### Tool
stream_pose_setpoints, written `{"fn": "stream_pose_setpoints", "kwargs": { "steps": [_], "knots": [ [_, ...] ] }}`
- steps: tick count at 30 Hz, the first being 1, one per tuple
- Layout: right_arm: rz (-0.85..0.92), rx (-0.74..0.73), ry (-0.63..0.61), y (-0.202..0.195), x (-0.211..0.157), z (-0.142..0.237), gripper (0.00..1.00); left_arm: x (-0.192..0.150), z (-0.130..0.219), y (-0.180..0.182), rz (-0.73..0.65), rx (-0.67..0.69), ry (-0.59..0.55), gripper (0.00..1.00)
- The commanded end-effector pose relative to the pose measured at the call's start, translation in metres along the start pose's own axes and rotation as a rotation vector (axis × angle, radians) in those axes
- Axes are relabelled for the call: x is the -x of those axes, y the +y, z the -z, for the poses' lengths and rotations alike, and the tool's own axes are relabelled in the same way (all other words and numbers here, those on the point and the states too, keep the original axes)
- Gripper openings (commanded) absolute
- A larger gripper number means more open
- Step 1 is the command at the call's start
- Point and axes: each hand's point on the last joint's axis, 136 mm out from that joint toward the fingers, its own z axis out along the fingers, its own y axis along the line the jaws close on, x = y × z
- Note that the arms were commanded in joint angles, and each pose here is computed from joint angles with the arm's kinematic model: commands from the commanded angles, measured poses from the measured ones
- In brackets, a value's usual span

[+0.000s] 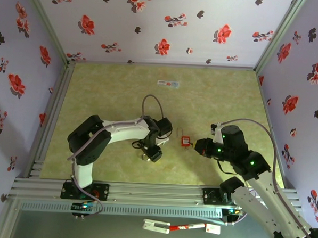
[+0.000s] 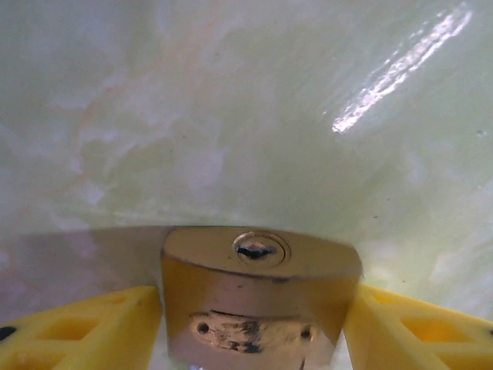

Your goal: Unlock with the key

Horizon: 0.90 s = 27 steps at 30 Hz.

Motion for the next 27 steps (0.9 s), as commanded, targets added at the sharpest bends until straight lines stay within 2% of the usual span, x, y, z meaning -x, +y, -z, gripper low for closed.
{"fn": "stream_pose_setpoints", "kwargs": {
  "steps": [1,4,8,15,19,27],
  "knots": [
    [0.021,0.008,-0.031,0.001,0.005,0.001,0.00,-0.028,-0.036,-0.021,0.017,-0.057,0.135,0.59],
    [0.026,0.003,-0.035,0.000,0.005,0.002,0.00,-0.028,-0.034,-0.022,0.018,-0.060,0.125,0.55],
    [0.028,0.003,-0.040,0.000,0.006,0.003,0.00,-0.025,-0.030,-0.021,0.021,-0.057,0.113,0.55],
    [0.025,-0.007,-0.038,-0.002,0.005,0.003,0.00,-0.012,0.009,-0.033,0.040,-0.197,-0.019,0.67],
    [0.024,-0.008,-0.039,-0.003,0.005,0.003,0.00,-0.009,0.024,-0.027,0.096,-0.266,-0.079,0.68],
    [0.021,-0.006,-0.041,-0.002,0.005,0.004,0.00,-0.009,0.027,-0.006,0.164,-0.241,-0.083,0.64]
  ]
}}
